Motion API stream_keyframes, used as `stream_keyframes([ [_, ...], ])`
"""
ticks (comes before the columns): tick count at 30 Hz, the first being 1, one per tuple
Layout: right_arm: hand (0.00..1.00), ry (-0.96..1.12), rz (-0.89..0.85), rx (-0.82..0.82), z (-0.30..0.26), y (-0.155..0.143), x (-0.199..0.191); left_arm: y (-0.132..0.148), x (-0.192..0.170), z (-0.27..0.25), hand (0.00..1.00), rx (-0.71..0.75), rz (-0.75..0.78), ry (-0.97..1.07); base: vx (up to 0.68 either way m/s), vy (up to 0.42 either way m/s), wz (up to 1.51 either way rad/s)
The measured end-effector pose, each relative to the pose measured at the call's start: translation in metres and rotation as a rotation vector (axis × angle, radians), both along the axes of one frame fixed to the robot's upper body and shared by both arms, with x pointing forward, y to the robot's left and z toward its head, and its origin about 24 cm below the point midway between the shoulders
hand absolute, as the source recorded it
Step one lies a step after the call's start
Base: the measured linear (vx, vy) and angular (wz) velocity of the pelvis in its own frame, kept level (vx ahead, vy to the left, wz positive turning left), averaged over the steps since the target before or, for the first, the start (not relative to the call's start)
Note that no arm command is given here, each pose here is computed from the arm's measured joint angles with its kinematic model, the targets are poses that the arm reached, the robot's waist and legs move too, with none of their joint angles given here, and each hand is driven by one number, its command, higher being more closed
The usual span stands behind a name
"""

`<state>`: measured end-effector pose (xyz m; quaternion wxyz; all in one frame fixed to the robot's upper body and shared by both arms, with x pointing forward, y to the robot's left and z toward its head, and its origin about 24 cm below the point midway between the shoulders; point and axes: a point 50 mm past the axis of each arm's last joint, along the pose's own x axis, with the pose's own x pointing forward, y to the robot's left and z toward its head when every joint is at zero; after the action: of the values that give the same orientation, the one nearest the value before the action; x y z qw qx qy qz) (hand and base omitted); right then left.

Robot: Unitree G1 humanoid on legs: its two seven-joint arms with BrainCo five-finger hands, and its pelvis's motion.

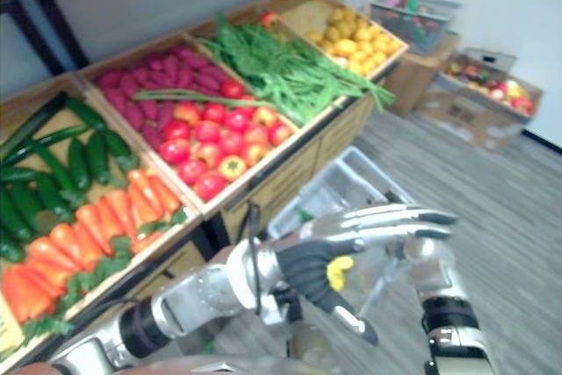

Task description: Pick vegetable in the basket

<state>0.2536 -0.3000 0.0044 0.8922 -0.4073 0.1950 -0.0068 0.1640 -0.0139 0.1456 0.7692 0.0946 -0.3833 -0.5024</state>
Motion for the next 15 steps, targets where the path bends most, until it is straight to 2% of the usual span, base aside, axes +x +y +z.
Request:
stream_keyframes([
  [5, 1.0, 0.052, -0.259, 0.117, -0.034, -0.027, -0.046, 0.022, -0.002, -0.003, 0.0, -0.016, 0.026, 0.081, -0.03, -0.02, 0.78],
  [8, 1.0, 0.104, -0.423, 0.195, -0.06, -0.035, -0.077, 0.039, 0.006, -0.004, 0.0, -0.064, 0.14, 0.12, -0.01, -0.006, 0.87],
  [13, 1.0, 0.23, -0.661, 0.306, -0.101, -0.034, -0.128, 0.092, 0.024, -0.019, 0.0, -0.131, 0.474, 0.228, 0.02, 0.001, 0.67],
  [15, 1.0, 0.247, -0.773, 0.335, -0.109, -0.038, -0.144, 0.122, 0.028, -0.029, 0.0, -0.147, 0.663, 0.274, 0.04, 0.002, 0.59],
])
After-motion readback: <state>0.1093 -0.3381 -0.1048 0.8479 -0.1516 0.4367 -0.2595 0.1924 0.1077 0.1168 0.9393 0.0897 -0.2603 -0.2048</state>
